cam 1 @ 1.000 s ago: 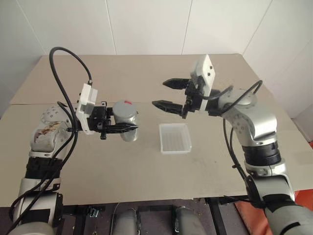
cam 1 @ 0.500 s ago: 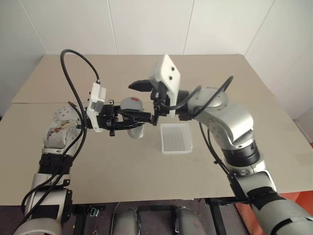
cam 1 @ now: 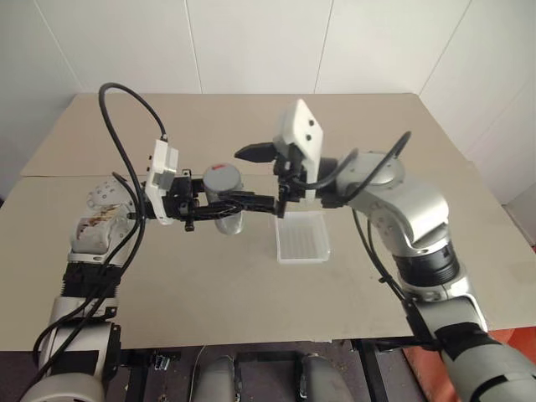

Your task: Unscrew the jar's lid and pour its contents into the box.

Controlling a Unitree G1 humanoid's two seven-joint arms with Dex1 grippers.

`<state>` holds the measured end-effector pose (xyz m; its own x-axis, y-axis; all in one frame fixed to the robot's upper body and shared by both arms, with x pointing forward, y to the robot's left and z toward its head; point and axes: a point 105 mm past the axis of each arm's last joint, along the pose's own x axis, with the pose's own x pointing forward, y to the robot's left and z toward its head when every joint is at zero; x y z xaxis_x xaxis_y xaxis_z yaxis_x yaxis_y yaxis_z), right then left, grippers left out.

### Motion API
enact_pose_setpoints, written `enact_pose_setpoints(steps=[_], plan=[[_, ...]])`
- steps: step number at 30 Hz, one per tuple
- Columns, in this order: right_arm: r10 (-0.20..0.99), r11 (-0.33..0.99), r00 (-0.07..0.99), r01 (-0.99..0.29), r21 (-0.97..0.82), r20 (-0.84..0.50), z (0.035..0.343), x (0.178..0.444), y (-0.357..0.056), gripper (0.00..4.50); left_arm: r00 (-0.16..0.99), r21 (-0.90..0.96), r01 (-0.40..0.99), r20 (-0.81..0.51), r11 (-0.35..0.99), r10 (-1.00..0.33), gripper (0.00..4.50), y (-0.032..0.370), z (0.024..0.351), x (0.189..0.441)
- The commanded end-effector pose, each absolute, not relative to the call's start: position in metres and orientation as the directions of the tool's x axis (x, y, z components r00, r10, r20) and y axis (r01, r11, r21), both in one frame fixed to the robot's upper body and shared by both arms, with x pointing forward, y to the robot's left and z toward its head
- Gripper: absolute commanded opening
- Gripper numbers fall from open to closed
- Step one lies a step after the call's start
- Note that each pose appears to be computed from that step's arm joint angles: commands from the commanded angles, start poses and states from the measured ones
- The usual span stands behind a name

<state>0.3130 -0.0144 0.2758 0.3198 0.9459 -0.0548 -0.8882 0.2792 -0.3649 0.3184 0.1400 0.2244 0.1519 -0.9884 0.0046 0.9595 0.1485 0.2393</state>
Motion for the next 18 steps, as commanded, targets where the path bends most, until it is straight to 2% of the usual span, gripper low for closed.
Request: enact_pose_setpoints(steps=[1,7,11,18], plan=[[0.936,0.328,0.35,-0.853,-0.406,0.02,0.297,0.311,-0.03,4.47,0.109,0.291,0.951,0.012,0.108,-0.994,1.98,0.137,0.233,0.311],[0.961,0.242,0.277,-0.875,-0.42,-0.023,0.287,0.296,-0.029,4.47,0.109,0.292,0.95,0.015,0.108,-0.994,1.98,0.136,0.233,0.313],[0.981,0.164,0.192,-0.899,-0.405,-0.027,0.288,0.281,-0.022,4.47,0.108,0.292,0.95,0.016,0.108,-0.994,1.98,0.133,0.232,0.314],[0.98,0.179,0.198,-0.912,-0.37,-0.012,0.293,0.284,0.005,4.47,0.096,0.297,0.95,0.021,0.097,-0.995,1.98,0.128,0.231,0.315]])
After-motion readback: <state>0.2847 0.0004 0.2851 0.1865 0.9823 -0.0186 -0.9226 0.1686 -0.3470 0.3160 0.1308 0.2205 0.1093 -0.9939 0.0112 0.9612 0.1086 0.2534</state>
